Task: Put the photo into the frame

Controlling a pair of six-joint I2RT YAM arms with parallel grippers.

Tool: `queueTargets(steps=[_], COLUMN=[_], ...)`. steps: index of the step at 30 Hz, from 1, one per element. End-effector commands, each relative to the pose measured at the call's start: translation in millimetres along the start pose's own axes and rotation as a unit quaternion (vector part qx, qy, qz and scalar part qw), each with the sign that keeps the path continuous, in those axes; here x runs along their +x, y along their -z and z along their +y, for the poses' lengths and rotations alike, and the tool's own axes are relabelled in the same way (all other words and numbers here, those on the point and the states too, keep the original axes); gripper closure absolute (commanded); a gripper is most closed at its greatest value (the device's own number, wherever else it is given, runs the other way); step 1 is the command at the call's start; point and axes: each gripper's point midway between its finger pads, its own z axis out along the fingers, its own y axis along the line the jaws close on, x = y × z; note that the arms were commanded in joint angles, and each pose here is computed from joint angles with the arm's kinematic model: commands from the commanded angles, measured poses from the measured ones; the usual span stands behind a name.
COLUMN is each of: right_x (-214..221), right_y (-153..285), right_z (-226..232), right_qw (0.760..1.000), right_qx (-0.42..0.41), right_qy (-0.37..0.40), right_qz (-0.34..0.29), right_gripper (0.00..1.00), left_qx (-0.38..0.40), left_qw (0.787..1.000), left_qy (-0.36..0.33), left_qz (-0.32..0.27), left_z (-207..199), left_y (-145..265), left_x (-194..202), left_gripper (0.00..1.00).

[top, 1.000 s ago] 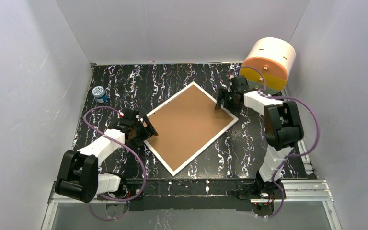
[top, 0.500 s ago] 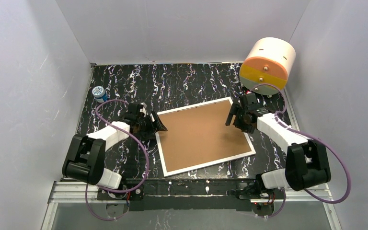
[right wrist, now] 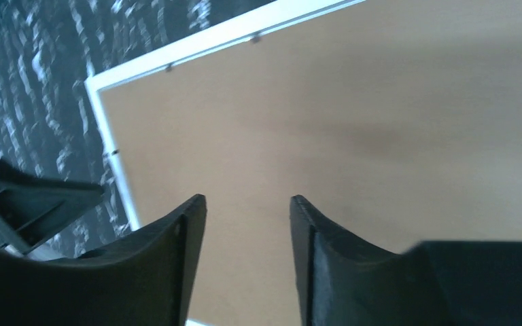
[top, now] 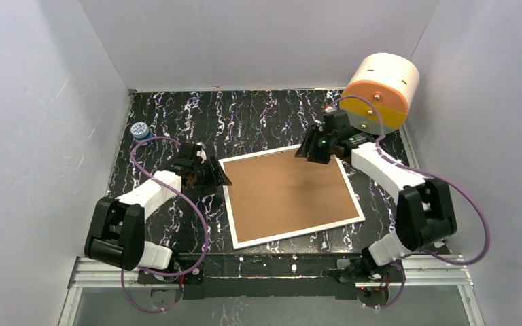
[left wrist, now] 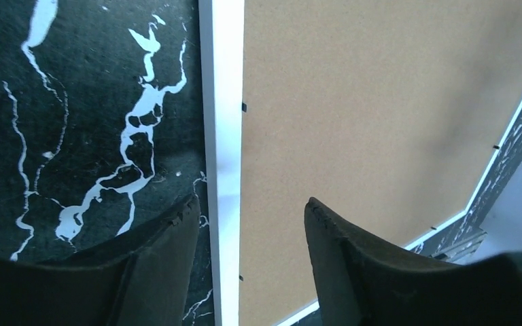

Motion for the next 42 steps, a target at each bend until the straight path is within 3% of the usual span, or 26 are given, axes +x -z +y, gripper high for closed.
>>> queueTargets(steps=[1, 3, 7, 16, 22, 30, 36, 42], right_x=[22.8, 39.0, 72.6, 115.7, 123.6, 129.2, 136.4, 143.7], right_y=[-20.7, -30.6, -46.7, -84.2, -98.3, -109.4, -120.8, -131.2], right_z=[76.7, 98.1, 134.1, 183.9, 204.6, 217.1, 221.3, 218.8], right_qw=[0.99, 0.984, 0.968, 0.937, 0.929, 0.921, 0.916, 0.916], right_qx=[-0.13, -0.156, -0.214, -0.287, -0.306, -0.319, -0.324, -0.313], right_qy=[0.031, 0.04, 0.04, 0.039, 0.037, 0.037, 0.033, 0.026], right_qz=[0.053, 0.076, 0.128, 0.194, 0.203, 0.218, 0.236, 0.25], right_gripper=[0.5, 0.57, 0.61, 0.74, 0.74, 0.65, 0.68, 0.71], left_qx=[0.035, 0.061, 0.074, -0.029, -0.037, -0.011, 0.005, -0.099], left_qw=[0.999, 0.997, 0.995, 0.996, 0.995, 0.993, 0.99, 0.982], left_qy=[0.009, 0.018, 0.025, 0.019, 0.05, 0.057, 0.056, 0.073], left_qz=[0.03, 0.045, 0.066, 0.077, 0.074, 0.106, 0.126, 0.145], left_z=[-5.5, -10.0, -5.6, 47.0, 60.0, 55.0, 51.9, 89.9], left_y=[1.5, -2.3, -9.4, -13.5, -7.6, -12.8, -18.0, -22.3], left_x=[17.1, 25.5, 39.9, 45.2, 42.2, 53.3, 58.0, 68.7], left_gripper=[0.49, 0.57, 0.65, 0.78, 0.75, 0.67, 0.57, 0.74])
